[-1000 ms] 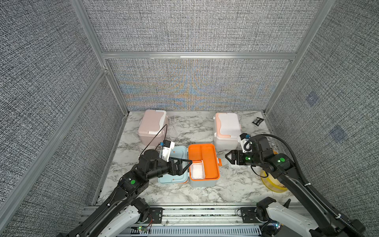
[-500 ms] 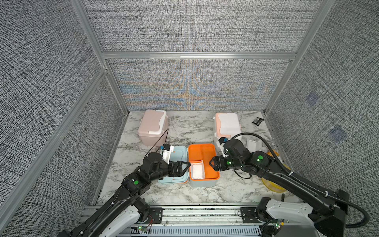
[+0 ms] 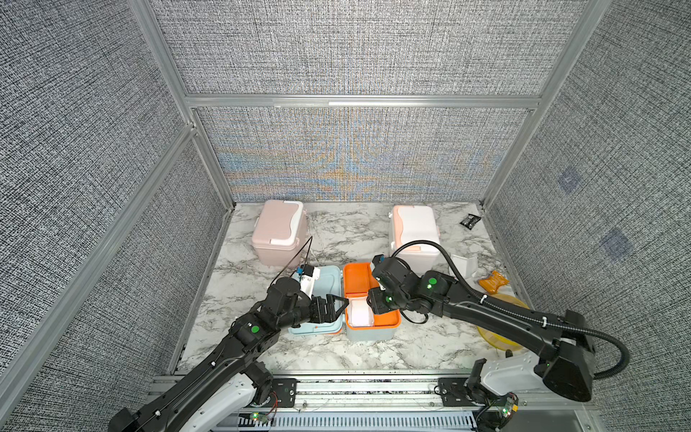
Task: Open first aid kits and take out gauze
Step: Pick up the gauze from the first aid kit.
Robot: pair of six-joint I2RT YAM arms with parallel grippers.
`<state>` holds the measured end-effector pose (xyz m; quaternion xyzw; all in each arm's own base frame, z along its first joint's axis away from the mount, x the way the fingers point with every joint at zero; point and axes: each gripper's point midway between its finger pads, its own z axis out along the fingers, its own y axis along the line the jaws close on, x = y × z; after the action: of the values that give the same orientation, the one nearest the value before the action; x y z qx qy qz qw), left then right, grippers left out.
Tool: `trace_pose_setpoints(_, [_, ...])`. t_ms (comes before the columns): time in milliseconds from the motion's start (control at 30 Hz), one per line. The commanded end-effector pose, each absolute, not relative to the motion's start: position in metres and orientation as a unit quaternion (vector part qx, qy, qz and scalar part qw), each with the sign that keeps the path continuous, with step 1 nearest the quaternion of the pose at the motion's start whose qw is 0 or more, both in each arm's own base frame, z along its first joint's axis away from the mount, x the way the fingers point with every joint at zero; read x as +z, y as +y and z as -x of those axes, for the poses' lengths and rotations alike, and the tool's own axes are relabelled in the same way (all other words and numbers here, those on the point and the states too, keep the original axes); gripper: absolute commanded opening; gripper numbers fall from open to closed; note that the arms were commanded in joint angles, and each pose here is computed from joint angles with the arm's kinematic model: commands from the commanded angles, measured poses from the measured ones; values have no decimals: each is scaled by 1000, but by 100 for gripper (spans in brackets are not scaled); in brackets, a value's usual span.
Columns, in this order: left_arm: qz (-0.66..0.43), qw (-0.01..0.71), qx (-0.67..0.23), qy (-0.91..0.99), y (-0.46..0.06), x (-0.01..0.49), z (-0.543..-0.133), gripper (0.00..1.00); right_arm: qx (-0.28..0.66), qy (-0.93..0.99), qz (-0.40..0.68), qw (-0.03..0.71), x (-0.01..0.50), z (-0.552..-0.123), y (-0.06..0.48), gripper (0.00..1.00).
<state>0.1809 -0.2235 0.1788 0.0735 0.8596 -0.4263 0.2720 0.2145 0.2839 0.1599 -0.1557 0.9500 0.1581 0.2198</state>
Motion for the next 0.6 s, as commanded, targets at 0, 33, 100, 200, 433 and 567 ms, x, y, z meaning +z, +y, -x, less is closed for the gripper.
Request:
trace_pose_setpoints(0, [-78,283,-437,850,-226,186,-182,100,148,954,149,215,155,-215,284,43])
trace_pose_setpoints(33, [-78,283,-438,850,-226,186,-182,100,147,954,149,213,153,-215,284,39])
trace_pose_setpoints(100, [-78,284,-438,849,-225,188,-182,100,146,955,148,210,151,-215,285,33])
trace_pose_setpoints(200, [-79,284,-439,849,-226,187,-182,100,146,956,149,208,150,-213,286,24])
trace_pose_setpoints(433, [-78,286,-443,846,-226,190,-181,100,149,955,151,206,151,-212,290,4])
trace_pose_setpoints(567, [-81,283,-445,846,-228,192,-182,100,143,953,144,227,163,-214,285,0])
